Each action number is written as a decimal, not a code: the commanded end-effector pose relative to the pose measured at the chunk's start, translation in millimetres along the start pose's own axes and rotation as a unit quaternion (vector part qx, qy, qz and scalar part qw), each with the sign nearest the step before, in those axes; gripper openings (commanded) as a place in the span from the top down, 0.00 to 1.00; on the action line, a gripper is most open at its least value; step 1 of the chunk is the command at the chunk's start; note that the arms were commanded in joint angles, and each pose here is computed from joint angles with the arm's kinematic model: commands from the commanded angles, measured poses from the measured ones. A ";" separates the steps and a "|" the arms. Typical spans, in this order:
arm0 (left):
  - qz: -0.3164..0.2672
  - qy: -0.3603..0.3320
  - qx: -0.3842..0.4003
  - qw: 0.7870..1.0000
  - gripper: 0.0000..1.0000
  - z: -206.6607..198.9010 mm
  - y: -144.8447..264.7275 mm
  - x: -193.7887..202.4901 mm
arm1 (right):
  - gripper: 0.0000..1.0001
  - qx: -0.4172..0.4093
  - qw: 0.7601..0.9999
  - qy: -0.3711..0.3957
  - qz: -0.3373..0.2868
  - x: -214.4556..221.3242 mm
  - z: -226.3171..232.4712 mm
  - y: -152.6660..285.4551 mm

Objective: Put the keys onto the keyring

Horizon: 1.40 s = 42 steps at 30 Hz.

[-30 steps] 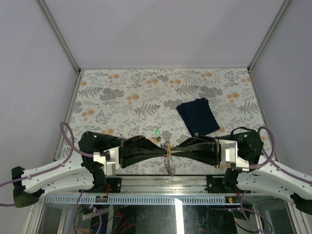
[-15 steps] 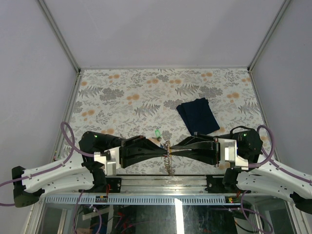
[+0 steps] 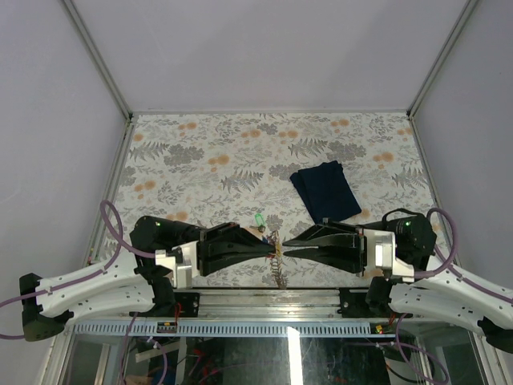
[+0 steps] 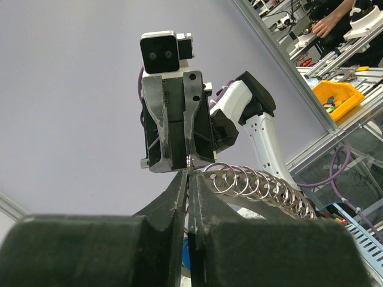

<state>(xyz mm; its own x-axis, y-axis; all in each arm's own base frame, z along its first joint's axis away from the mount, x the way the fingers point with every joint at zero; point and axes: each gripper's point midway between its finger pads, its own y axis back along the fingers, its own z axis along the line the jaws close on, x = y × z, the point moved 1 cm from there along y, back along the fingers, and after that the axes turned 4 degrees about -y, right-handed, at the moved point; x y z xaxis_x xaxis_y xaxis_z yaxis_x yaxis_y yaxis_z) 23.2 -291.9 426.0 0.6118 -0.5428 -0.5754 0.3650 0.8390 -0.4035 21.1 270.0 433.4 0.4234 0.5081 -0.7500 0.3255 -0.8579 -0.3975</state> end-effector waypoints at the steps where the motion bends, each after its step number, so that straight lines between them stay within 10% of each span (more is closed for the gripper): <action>1: -0.018 -0.037 -0.024 0.999 1.00 15.7 -1.2 -17.1 | 0.75 0.011 0.999 0.019 -0.023 -19.1 -4.7 -0.5; 25: -0.012 -0.036 -0.031 0.999 1.00 18.2 -0.8 -14.7 | 0.76 -0.001 1.000 0.000 0.006 6.4 -1.9 -4.6; 42: -0.004 -0.028 -0.034 0.999 0.98 19.7 -0.9 -12.8 | 1.00 0.019 1.000 0.000 0.020 12.7 -7.6 -2.7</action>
<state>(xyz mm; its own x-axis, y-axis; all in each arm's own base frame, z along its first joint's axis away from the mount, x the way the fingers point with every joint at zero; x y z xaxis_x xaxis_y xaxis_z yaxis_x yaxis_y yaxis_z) 27.6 -293.1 424.9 0.6182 -0.5256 -0.5845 0.3401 0.8492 -0.4039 28.2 279.9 421.8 0.4292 0.4685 -0.7722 0.3072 -0.8797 -0.3630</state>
